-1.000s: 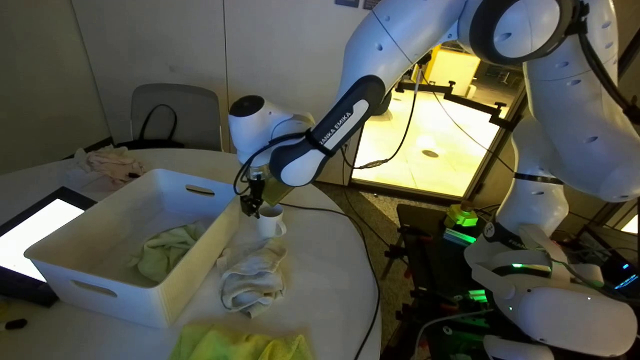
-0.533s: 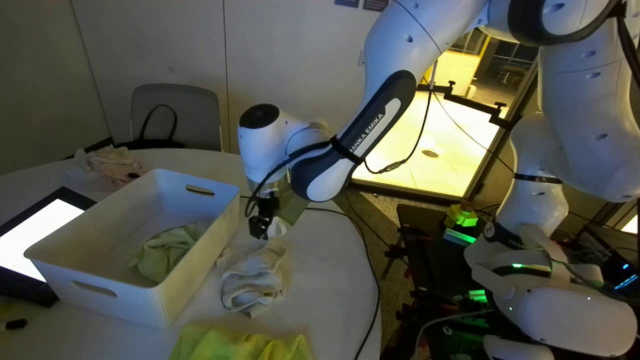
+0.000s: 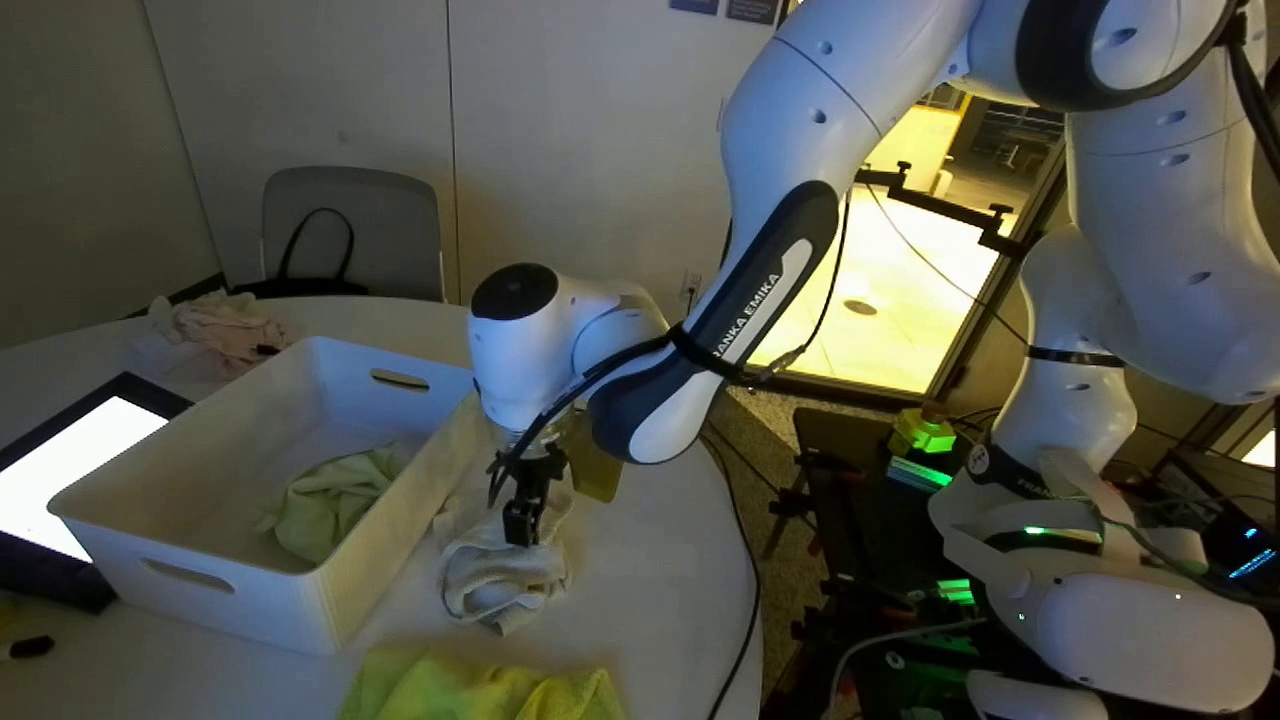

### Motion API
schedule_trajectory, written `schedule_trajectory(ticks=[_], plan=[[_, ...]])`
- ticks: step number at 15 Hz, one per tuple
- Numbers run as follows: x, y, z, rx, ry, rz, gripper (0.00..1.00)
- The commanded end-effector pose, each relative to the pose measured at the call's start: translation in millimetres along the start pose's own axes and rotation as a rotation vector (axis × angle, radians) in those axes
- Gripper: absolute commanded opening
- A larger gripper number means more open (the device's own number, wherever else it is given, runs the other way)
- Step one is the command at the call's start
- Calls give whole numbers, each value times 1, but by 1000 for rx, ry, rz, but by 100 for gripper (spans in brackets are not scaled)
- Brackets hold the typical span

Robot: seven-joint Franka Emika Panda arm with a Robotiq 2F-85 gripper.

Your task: Put all the towels in the basket and the other objects in the white mug

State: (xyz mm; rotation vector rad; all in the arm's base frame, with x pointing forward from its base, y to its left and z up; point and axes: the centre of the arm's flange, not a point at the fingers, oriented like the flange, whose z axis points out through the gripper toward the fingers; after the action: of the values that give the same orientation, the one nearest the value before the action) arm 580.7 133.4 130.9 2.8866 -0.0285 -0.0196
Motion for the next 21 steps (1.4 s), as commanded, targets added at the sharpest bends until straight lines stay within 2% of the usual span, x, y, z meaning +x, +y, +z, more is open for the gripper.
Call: schedule_trajectory(ticks=[1,10,18,19,20,21], plan=[[23,-7,16,19,4,-62,100],[41,0,59,44,-41,-88,100],[48,21,71,12,-43,-47,100],[49,23,71,10,-41,-44,99],[49,24,70,8,-40,-42,93],[50,26,69,4,-38,-40,80]])
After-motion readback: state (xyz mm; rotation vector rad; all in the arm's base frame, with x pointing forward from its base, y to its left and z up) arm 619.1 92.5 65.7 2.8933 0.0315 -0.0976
